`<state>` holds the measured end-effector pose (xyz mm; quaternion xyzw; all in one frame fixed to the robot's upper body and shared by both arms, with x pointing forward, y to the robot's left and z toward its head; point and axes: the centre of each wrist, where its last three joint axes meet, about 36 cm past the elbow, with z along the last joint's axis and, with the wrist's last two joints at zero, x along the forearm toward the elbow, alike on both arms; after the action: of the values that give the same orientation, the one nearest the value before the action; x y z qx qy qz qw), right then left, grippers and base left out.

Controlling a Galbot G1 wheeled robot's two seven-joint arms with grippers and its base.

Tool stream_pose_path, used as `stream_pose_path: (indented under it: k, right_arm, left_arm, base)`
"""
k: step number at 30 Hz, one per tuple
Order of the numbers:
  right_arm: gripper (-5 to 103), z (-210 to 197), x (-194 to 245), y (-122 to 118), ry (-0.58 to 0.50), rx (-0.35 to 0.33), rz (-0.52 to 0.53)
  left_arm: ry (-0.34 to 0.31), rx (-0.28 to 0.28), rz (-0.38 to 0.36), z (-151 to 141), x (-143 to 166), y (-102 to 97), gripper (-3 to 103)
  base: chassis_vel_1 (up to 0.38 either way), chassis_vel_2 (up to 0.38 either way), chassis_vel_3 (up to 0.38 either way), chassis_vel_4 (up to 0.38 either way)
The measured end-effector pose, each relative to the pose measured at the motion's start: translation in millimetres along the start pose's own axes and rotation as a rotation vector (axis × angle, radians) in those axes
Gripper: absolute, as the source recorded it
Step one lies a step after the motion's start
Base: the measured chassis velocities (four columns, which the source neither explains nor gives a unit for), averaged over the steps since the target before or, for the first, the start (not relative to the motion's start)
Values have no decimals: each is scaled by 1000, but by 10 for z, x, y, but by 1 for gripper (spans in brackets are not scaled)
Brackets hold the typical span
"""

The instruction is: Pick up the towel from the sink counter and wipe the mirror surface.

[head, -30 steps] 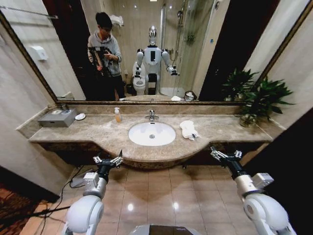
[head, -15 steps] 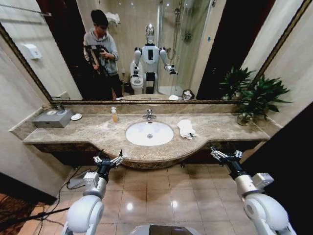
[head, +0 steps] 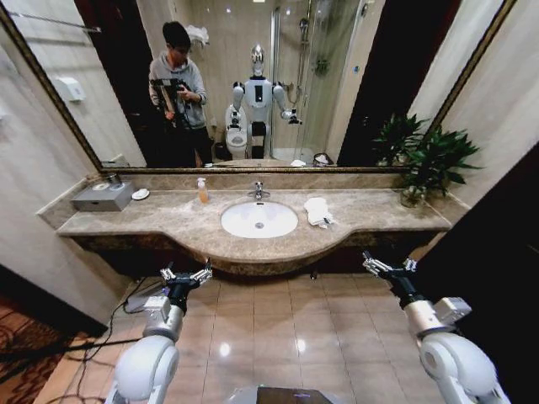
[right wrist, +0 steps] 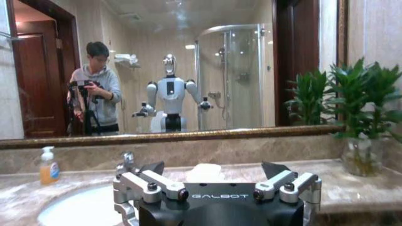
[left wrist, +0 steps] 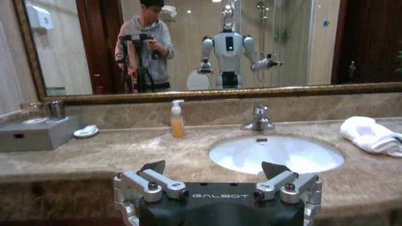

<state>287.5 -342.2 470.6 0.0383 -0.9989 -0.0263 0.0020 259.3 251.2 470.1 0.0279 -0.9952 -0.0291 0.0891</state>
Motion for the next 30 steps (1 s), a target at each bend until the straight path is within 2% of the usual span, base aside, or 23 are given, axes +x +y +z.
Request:
stream_pose_path:
  k: [10,18,30]
  right_arm:
    - [100,0,0,0,0,0,0]
    - [100,0,0,0,0,0,0]
    - [100,-1,-1,0,0,0,0]
  left_arm:
    - [0,0,0,0,0,1,100]
    - [0,0,0,0,0,0,100]
    - [0,0,0,-1,-1,0,100]
  base:
    - [228,-255,-234,253]
    - [30,-208,-25,211]
    - [-1,-19,5,4]
